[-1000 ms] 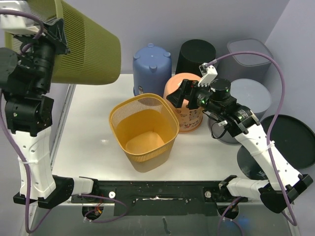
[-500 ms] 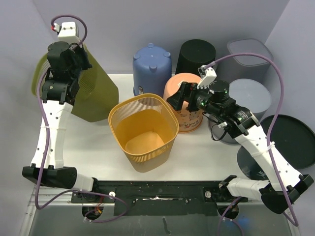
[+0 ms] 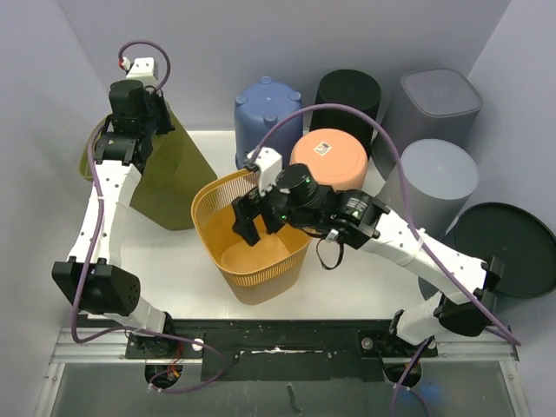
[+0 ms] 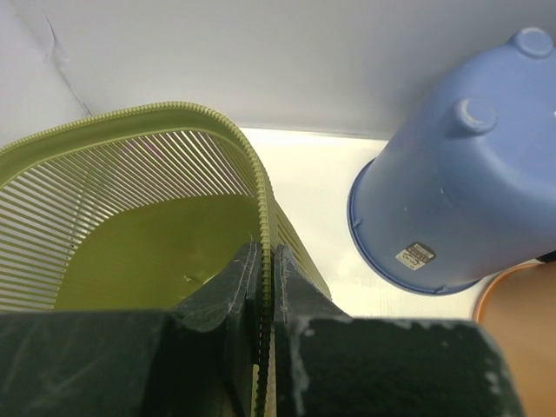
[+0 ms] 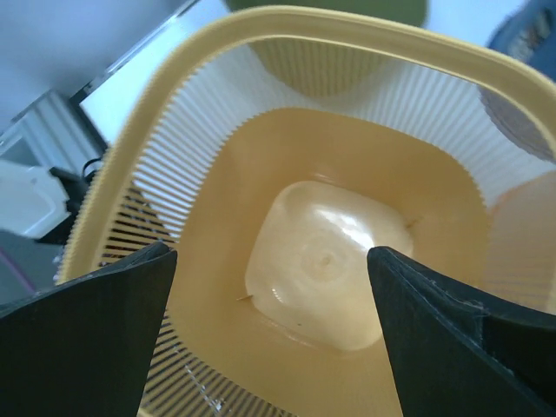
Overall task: Turn the large container upside down
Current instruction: Place the container at the center of the board.
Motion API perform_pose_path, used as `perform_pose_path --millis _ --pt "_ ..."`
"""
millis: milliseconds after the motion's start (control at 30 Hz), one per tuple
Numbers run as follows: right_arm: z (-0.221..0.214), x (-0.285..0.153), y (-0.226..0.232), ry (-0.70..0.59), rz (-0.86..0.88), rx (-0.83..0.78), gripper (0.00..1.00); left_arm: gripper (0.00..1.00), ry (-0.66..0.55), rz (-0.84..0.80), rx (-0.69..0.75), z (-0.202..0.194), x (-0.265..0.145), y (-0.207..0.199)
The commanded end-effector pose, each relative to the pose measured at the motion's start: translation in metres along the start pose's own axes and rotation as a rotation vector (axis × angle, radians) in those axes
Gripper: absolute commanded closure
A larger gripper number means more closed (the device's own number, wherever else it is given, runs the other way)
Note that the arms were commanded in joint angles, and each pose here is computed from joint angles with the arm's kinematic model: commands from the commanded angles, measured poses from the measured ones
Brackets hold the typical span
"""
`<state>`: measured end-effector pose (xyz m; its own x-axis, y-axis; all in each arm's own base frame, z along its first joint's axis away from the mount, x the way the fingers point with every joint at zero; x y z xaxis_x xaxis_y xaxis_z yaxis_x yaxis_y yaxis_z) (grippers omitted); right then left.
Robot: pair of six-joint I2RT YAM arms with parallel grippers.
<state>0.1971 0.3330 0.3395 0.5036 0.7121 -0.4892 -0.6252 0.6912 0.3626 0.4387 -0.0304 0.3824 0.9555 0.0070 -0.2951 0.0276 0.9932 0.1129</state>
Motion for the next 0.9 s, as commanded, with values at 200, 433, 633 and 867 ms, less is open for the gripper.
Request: perform_pose_path --millis 200,433,633,867 --pt "-0.002 0.022 0.084 0.006 0.201 -0.144 0.02 0.66 -0.042 -0.089 -0.091 0.015 0.029 0.001" --pt "-0.028 0.049 0.103 0.073 0.219 -0.129 0.09 0.30 -0.044 -0.107 -0.182 0.032 0.006 0.005" --pt "-0.023 0.047 0.103 0.057 0.185 -0.111 0.34 0.29 -0.175 -0.127 -0.217 0.072 -0.044 0.009" --pt "-0.007 0.034 0.110 0.030 0.198 -0.115 0.04 0.28 -0.213 -0.155 -0.241 0.070 -0.079 0.006"
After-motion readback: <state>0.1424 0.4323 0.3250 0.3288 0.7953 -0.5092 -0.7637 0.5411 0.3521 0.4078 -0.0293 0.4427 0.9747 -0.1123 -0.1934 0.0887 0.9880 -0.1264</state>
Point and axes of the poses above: each gripper's point midway between its finger pads, its own x axis out along the fingers, its own y axis along the line the jaws close on, z = x × y, the point moved 3 cm from there along -x, back along the fingers, and after that the axes turned 12 degrees about x, right-handed, at the moved point
